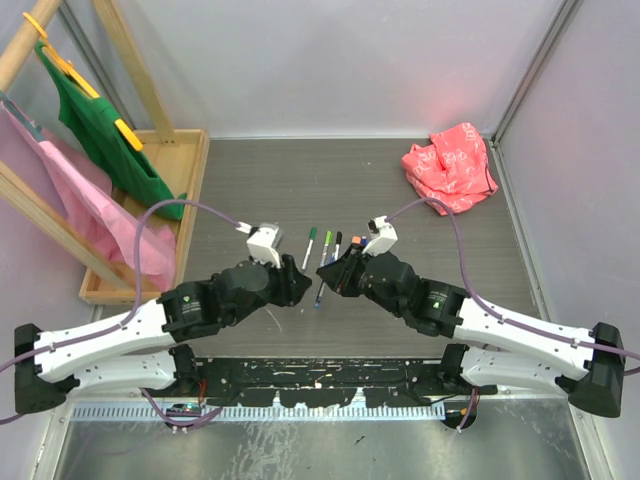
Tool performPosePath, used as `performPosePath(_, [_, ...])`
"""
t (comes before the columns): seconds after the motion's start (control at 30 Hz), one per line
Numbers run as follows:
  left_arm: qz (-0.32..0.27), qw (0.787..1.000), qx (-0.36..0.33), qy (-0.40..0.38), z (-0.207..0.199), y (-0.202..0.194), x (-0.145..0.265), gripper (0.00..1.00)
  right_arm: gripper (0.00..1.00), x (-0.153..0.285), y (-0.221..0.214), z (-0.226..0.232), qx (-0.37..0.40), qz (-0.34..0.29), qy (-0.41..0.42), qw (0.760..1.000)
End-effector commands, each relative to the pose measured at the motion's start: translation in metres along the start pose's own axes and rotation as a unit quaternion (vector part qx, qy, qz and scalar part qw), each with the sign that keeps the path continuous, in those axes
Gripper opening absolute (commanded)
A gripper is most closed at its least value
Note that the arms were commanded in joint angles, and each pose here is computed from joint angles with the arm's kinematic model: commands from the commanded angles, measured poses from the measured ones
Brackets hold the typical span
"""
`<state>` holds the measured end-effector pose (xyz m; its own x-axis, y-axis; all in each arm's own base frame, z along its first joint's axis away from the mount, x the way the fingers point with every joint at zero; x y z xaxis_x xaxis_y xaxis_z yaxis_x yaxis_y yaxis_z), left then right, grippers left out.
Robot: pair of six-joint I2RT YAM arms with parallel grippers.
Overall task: Insert the pens into the pen caps
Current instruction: Pick up the pen from the center of the board, then move the pen cap to the center of the board.
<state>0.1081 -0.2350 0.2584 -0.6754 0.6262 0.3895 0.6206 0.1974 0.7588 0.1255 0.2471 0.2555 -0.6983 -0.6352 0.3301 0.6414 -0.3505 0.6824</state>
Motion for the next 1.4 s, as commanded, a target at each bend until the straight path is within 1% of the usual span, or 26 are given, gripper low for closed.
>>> performPosePath(0.0, [-0.069,0.992,-0.003,0.108,0.035,0.027,0.017,0.43,0.00,0.013,0.009,-0.009,0.008,-0.027,-0.020,0.999])
performPosePath(0.07, [-0.068,0.988,0.001,0.137,0.049,0.029,0.018,0.44,0.00,0.014,0.007,-0.011,0.006,-0.026,-0.020,0.999])
performPosePath(0.27, [-0.054,0.972,0.052,0.221,0.096,0.035,0.015,0.44,0.00,0.016,0.003,-0.015,0.006,-0.017,-0.017,1.000])
performPosePath(0.33, [-0.048,0.964,0.067,0.252,0.112,0.035,0.013,0.43,0.00,0.017,0.002,-0.016,0.007,-0.016,-0.019,1.000])
performPosePath(0.4, [-0.042,0.953,0.077,0.290,0.127,0.034,0.011,0.42,0.00,0.018,0.002,-0.017,0.009,-0.016,-0.021,1.000])
performPosePath(0.5, [-0.038,0.930,0.096,0.354,0.150,0.032,0.008,0.42,0.00,0.020,0.003,-0.018,0.011,-0.016,-0.022,1.000])
performPosePath(0.57, [-0.041,0.917,0.117,0.380,0.162,0.033,0.007,0.42,0.00,0.021,0.002,-0.018,0.012,-0.015,-0.022,1.000])
performPosePath(0.73, [-0.046,0.900,0.157,0.404,0.188,0.030,-0.003,0.38,0.00,0.024,0.002,-0.020,0.012,-0.013,-0.021,1.000])
performPosePath(0.9, [-0.040,0.882,0.178,0.434,0.213,0.028,-0.009,0.37,0.00,0.027,0.002,-0.022,0.010,-0.013,-0.021,1.000])
performPosePath(1.13, [-0.016,0.870,0.202,0.450,0.239,0.018,-0.022,0.39,0.00,0.028,0.001,-0.022,0.010,-0.012,-0.020,1.000])
performPosePath(1.37, [0.027,0.861,0.222,0.456,0.259,0.003,-0.039,0.39,0.00,0.029,0.001,-0.022,0.010,-0.012,-0.017,1.000])
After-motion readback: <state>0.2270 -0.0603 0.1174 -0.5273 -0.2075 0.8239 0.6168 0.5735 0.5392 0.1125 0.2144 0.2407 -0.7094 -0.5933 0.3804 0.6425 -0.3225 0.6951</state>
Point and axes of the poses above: each gripper's point midway between its finger pads, its own x axis back along the fingers, its own z axis along the line the jaws close on, y = z × x, the point moved 8 cm from there along x, back along the fingers, and after that the axes turned 5 degrees about x, right-handed, at the moved point
